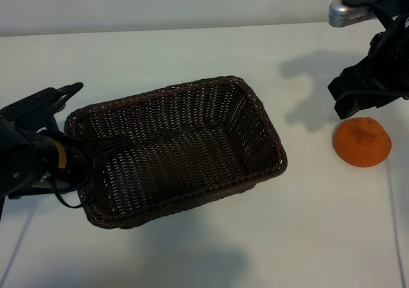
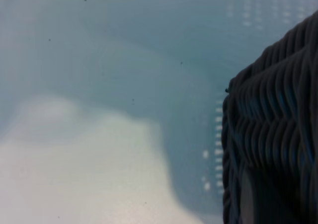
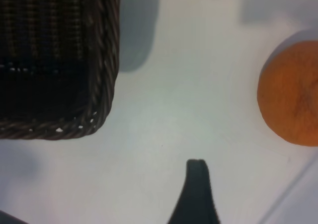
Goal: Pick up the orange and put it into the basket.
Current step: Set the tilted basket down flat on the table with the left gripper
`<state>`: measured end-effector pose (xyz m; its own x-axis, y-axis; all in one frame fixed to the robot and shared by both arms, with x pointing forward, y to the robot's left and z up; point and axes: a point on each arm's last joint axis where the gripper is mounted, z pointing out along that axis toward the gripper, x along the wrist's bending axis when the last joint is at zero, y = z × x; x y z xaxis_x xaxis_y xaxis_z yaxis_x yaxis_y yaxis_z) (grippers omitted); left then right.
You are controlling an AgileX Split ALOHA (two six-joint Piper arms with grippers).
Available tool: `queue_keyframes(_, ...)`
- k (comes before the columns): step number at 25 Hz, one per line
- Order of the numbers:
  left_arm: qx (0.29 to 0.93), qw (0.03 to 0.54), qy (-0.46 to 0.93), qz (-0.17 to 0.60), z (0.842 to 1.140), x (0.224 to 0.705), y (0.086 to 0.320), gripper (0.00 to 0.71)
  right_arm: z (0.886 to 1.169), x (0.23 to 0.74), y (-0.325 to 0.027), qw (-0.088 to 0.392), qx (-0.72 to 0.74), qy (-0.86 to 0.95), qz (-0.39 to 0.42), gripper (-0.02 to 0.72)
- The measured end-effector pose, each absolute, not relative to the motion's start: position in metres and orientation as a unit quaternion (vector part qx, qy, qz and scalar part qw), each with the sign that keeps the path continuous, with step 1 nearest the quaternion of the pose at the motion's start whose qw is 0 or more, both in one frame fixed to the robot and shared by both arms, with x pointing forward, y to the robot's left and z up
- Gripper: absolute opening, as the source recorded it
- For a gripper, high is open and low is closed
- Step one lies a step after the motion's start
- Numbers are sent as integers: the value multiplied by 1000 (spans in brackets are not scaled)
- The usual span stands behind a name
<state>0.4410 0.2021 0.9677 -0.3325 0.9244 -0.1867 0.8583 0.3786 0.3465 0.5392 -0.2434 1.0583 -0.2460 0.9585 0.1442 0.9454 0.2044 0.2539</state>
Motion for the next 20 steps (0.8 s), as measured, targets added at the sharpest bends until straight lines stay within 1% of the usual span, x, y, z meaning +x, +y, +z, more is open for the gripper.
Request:
queue_keyframes(6, 551, 191, 807, 96, 973, 439, 203, 156, 1058, 539, -243, 22, 614, 775, 146, 559)
queue_keyframes(20, 540, 246, 799, 100, 994, 434, 208, 156, 1058, 539, -243, 20, 614, 775, 147, 559)
